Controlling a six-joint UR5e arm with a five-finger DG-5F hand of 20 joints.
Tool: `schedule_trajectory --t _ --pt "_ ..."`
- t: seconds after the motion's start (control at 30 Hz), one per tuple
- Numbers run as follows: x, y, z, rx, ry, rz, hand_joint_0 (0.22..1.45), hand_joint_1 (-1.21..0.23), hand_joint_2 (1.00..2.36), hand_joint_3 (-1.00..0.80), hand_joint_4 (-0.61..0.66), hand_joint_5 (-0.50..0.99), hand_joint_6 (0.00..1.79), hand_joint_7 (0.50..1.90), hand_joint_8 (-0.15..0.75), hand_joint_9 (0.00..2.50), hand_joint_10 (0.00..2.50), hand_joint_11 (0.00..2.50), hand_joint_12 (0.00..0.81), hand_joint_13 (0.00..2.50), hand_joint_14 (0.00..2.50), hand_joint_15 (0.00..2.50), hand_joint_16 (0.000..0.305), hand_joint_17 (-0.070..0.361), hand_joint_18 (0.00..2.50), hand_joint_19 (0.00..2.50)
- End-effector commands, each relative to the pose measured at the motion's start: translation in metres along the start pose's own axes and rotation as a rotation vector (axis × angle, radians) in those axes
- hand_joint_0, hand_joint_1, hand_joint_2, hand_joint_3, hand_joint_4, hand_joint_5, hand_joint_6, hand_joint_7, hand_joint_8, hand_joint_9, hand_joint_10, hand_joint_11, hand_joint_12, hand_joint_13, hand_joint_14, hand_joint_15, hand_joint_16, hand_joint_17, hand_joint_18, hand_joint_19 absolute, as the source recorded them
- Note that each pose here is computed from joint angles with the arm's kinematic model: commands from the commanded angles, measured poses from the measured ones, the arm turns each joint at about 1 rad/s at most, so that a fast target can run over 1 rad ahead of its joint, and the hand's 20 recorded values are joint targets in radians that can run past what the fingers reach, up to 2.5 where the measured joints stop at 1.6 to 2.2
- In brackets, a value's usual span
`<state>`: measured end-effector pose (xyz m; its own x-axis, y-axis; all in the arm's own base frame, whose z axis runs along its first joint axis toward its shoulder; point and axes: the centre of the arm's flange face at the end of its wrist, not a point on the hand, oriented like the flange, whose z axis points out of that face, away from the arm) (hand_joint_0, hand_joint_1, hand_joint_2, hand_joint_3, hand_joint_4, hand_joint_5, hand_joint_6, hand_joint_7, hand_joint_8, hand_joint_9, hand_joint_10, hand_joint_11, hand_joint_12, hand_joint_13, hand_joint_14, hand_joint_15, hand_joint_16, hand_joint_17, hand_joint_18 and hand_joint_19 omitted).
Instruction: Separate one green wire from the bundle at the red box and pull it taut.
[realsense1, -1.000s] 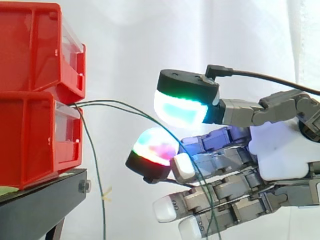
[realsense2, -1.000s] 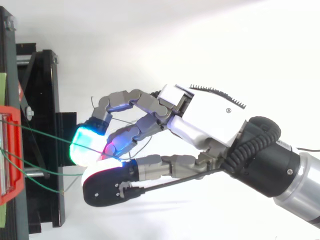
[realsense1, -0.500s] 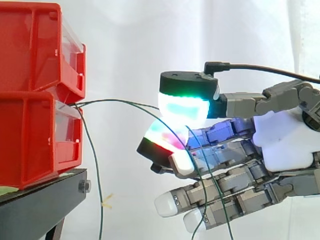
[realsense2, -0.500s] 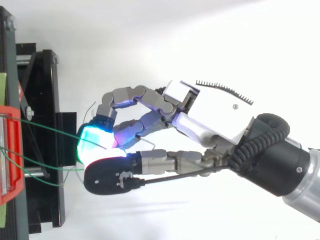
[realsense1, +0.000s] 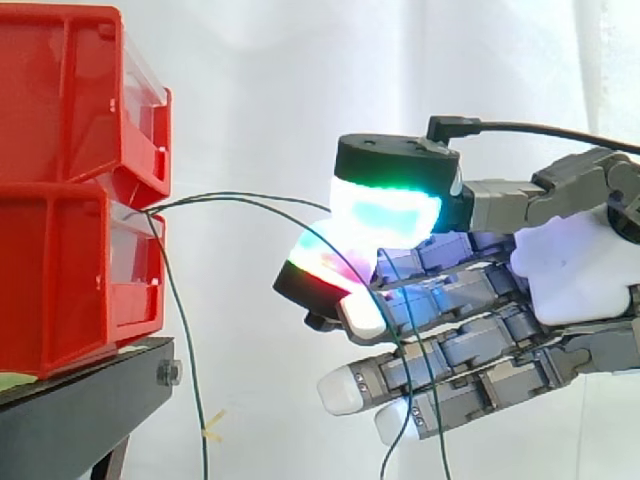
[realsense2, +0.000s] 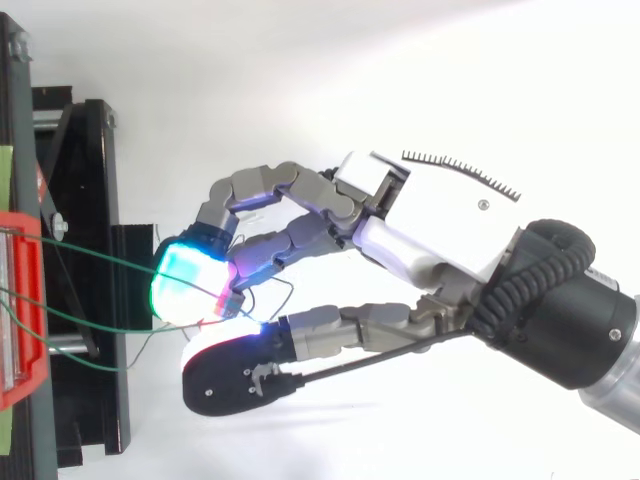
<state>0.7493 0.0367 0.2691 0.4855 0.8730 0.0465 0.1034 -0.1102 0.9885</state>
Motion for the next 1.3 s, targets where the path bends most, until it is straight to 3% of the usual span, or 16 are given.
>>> schedule_trajectory --t 0.0,0.2,0.43,0.67,0.93,1.07,1.13,1.27 --pt "-0.0019 0.0021 0.001 -0.002 -0.002 0.003 0.53 -0.69 1.0 -0.5 0.15 -0.18 0.86 0.98 0.273 1.01 0.02 0.76 0.381 0.69 0.01 0.3 0.051 0.115 0.7 0.32" --pt "-0.0064 0.0045 0.001 0.004 -0.008 -0.005 0.58 -0.52 1.0 -0.5 0.13 -0.17 0.83 1.03 0.27 1.05 0.02 0.75 0.377 0.71 0.01 0.31 0.05 0.112 0.69 0.34" --pt "-0.0094 0.0086 0.0004 0.006 -0.012 -0.008 0.6 -0.63 1.01 -0.35 0.12 -0.17 0.84 1.12 0.272 1.02 0.02 0.77 0.379 0.7 0.01 0.33 0.05 0.112 0.68 0.34" --pt "-0.0111 0.0095 0.0017 0.005 -0.014 -0.006 0.59 -0.68 1.02 -0.16 0.09 -0.18 0.9 1.06 0.289 1.03 0.02 0.77 0.395 0.72 0.01 0.32 0.053 0.12 0.71 0.33" --pt "-0.0119 0.0102 0.0009 0.009 -0.015 -0.011 0.6 -0.71 1.02 -0.12 0.03 -0.17 0.91 1.05 0.289 1.04 0.02 0.77 0.393 0.7 0.01 0.31 0.054 0.121 0.7 0.31" --pt "-0.0119 0.0102 0.0009 0.009 -0.015 -0.011 0.58 -0.68 1.02 -0.26 0.09 -0.17 0.88 1.08 0.266 1.02 0.02 0.77 0.377 0.66 0.01 0.31 0.05 0.112 0.65 0.33" --pt "-0.0116 0.0108 0.001 0.008 -0.015 -0.011 0.58 -0.67 1.02 -0.2 0.08 -0.17 0.89 1.14 0.27 1.03 0.02 0.77 0.376 0.67 0.01 0.31 0.05 0.112 0.65 0.34" --pt "-0.0116 0.0108 0.001 0.008 -0.015 -0.011 0.61 -0.69 1.02 -0.11 0.03 -0.16 0.92 1.11 0.292 1.04 0.02 0.77 0.397 0.7 0.01 0.32 0.054 0.122 0.69 0.31"
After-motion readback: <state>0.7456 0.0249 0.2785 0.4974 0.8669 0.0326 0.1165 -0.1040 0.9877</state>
